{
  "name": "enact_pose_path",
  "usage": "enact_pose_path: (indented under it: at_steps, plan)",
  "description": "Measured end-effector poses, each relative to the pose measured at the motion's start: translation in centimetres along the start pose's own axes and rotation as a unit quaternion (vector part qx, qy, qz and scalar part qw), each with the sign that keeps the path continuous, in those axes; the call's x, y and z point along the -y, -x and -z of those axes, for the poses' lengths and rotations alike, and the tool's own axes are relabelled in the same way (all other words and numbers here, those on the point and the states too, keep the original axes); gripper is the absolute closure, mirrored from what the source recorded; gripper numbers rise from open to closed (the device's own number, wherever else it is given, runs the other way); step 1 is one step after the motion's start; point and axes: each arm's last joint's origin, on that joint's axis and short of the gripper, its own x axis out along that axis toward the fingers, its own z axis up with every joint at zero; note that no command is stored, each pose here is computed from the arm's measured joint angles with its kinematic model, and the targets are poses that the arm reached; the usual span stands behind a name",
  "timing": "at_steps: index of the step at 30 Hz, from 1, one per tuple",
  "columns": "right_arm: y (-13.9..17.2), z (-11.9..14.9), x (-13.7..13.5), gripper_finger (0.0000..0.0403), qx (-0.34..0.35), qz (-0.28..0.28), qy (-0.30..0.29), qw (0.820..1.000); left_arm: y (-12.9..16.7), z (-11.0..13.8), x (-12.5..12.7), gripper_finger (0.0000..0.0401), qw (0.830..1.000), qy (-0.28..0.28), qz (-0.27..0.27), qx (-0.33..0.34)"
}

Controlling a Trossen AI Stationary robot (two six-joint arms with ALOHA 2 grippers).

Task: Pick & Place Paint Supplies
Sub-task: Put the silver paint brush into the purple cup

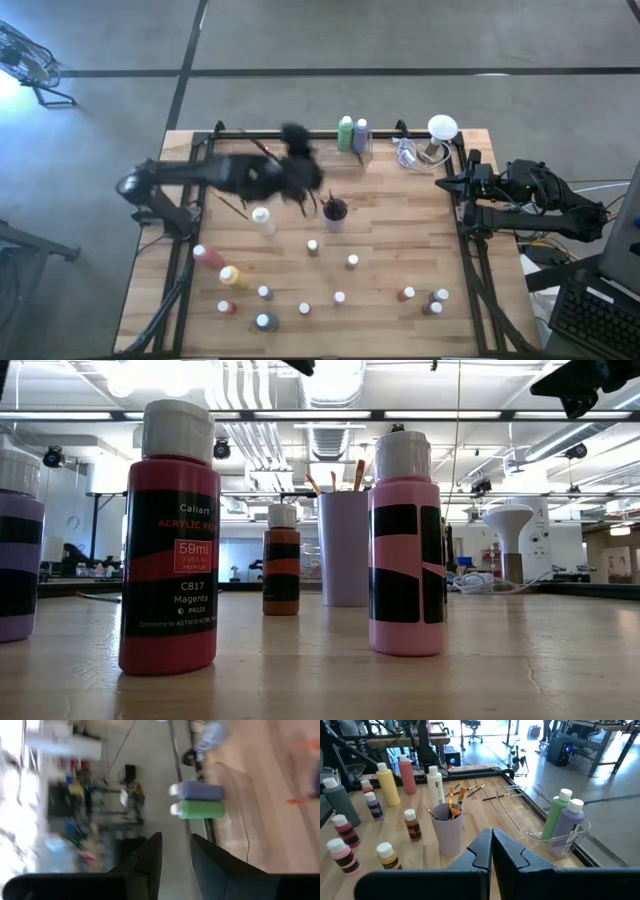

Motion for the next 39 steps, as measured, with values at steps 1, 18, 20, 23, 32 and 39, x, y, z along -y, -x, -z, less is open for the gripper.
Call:
enact_pose_path:
  at_steps: [1,18,20,23,32,39]
  plan:
    - [0.0,0.0,0.0,0.0394,0.0,0.0,0.0,1.0,0.2,1.0,-1.3,0.0295,0.999,0.046,-0.004,0.001]
    - [0.0,0.0,0.0,0.0394,0.0,0.0,0.0,1.0,-4.3,14.6,-11.1,0.0295,0.831,0.542,-0.04,-0.114]
    - [0.0,0.0,0.0,0.0394,0.0,0.0,0.001,1.0,-5.5,15.3,-10.9,0.0295,0.821,0.551,-0.04,-0.143]
    - [0.0,0.0,0.0,0.0394,0.0,0.0,0.0,1.0,-7.2,16.3,-10.5,0.0295,0.805,0.562,-0.038,-0.187]
    - [0.0,0.0,0.0,0.0394,0.0,0.0,0.0,1.0,-12.2,19.0,-9.2,0.0276,0.761,0.589,0.016,-0.273]
    - [0.0,0.0,0.0,0.0394,0.0,0.0,0.0,1.0,-16.0,21.0,-7.9,0.0235,0.723,0.606,0.048,-0.329]
